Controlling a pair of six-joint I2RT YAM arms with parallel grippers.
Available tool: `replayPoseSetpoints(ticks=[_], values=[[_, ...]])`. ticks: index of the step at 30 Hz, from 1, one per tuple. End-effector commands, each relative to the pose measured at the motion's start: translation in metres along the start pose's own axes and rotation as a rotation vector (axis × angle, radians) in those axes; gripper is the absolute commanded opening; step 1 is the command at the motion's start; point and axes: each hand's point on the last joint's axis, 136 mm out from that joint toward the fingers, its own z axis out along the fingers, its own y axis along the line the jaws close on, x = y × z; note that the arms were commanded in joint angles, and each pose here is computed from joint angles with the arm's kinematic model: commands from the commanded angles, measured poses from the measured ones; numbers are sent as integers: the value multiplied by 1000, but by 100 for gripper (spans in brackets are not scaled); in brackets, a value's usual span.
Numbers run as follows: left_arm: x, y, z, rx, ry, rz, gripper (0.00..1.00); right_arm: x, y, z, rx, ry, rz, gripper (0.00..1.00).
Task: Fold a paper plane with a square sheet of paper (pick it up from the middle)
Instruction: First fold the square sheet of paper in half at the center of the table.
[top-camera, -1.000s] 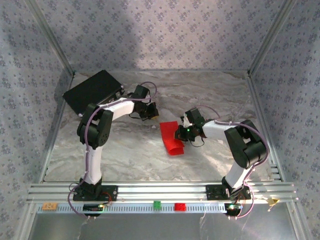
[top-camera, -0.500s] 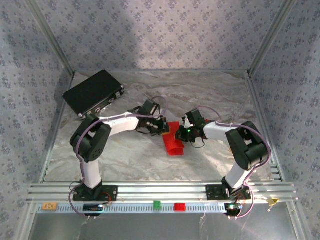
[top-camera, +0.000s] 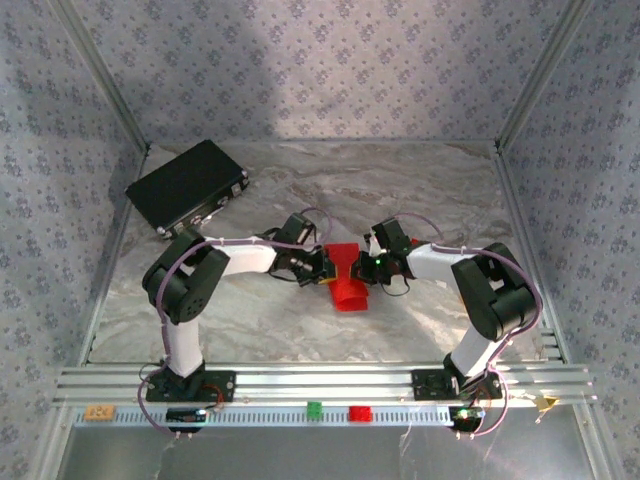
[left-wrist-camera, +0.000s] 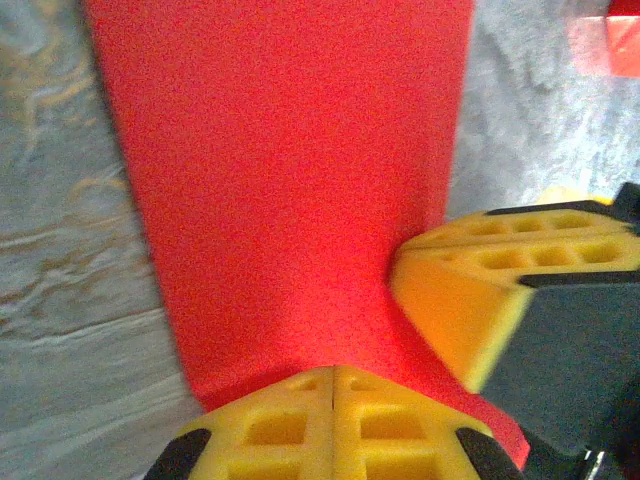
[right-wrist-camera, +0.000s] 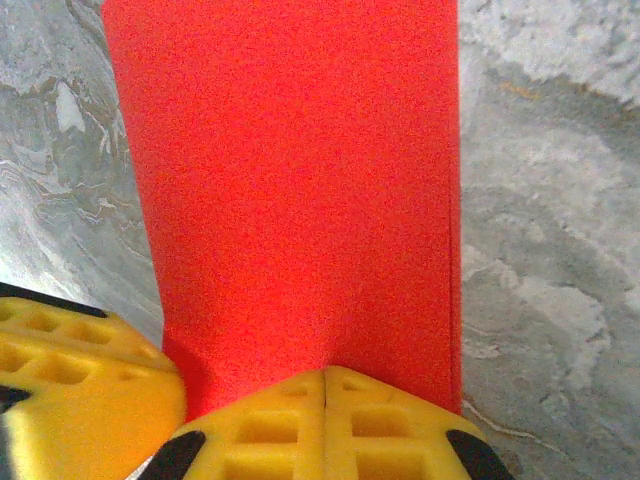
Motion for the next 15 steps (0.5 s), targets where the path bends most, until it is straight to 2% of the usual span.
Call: replayPoseSetpoints(ticks=[1, 5, 8, 15], values=[[11, 23, 10, -42, 31, -5, 0, 21, -31, 4, 118, 52, 54, 0], [17, 46, 10, -122, 17, 6, 0, 23, -33, 3, 125, 53, 54, 0], [15, 45, 6, -130, 1, 22, 0, 24, -34, 3, 126, 55, 54, 0], [-1, -13, -17, 6, -55, 50, 0, 22, -36, -1, 133, 48, 55, 0]])
